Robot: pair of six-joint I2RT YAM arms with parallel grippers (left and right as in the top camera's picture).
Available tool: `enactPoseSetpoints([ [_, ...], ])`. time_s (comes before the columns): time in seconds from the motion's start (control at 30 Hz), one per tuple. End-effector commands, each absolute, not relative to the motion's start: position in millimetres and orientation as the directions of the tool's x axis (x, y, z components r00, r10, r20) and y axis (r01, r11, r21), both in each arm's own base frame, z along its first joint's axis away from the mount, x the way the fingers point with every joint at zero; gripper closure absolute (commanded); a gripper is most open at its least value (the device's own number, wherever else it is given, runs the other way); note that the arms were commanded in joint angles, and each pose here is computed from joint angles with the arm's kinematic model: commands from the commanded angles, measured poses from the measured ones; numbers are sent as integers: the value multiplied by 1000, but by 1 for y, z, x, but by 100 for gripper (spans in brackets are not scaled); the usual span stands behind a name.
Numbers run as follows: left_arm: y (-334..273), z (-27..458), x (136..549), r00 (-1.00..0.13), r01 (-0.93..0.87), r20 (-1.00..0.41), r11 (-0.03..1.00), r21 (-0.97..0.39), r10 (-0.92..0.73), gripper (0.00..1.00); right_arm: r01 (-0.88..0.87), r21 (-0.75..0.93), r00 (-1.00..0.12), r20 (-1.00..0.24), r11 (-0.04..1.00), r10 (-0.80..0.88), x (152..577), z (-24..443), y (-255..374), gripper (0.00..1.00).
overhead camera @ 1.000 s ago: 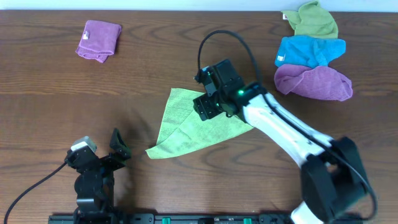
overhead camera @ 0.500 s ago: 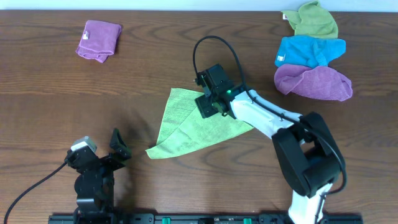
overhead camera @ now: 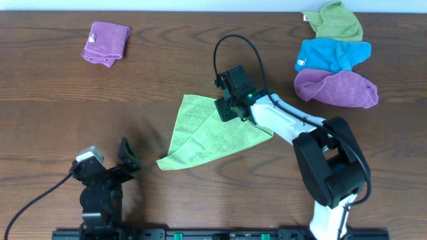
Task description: Fold the cloth
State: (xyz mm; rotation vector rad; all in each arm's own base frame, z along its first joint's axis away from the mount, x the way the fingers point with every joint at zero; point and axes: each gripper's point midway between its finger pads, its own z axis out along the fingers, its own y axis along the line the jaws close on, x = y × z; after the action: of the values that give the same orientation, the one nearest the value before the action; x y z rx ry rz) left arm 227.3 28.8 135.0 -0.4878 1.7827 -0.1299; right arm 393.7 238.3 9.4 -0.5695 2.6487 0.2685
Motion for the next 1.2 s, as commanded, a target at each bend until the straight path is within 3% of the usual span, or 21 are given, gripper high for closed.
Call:
enactPoseSetpoints([
  [0.0,28,124,227,-212,-260,-896,906,-333,-390,5,-431,127,-841,-415,893,-347,390,2,239,49],
  [0.13,28,124,227,-212,-260,-896,906,-333,-390,5,-431,126,-843,-409,894,-349,389,1,239,72],
  [0.27,28,124,227,-212,-260,-896,906,-333,-390,5,-431,126,-843,-409,893,-349,389,1,239,74],
  [0.43,28,124,227,-212,-260,-896,906,-333,-390,5,-430,125,-846,-403,894,-350,388,-2,238,96],
  [1.0,28,124,227,-212,-260,-896,906,-333,-390,5,-418,101,-839,-425,903,-340,387,38,231,98],
  [1.03,28,124,227,-212,-260,-896,906,-333,-390,5,-419,102,-835,-433,902,-338,387,44,231,94],
  [1.17,28,124,227,-212,-260,-896,906,-333,-390,5,-421,104,-823,-461,901,-331,386,62,230,98],
])
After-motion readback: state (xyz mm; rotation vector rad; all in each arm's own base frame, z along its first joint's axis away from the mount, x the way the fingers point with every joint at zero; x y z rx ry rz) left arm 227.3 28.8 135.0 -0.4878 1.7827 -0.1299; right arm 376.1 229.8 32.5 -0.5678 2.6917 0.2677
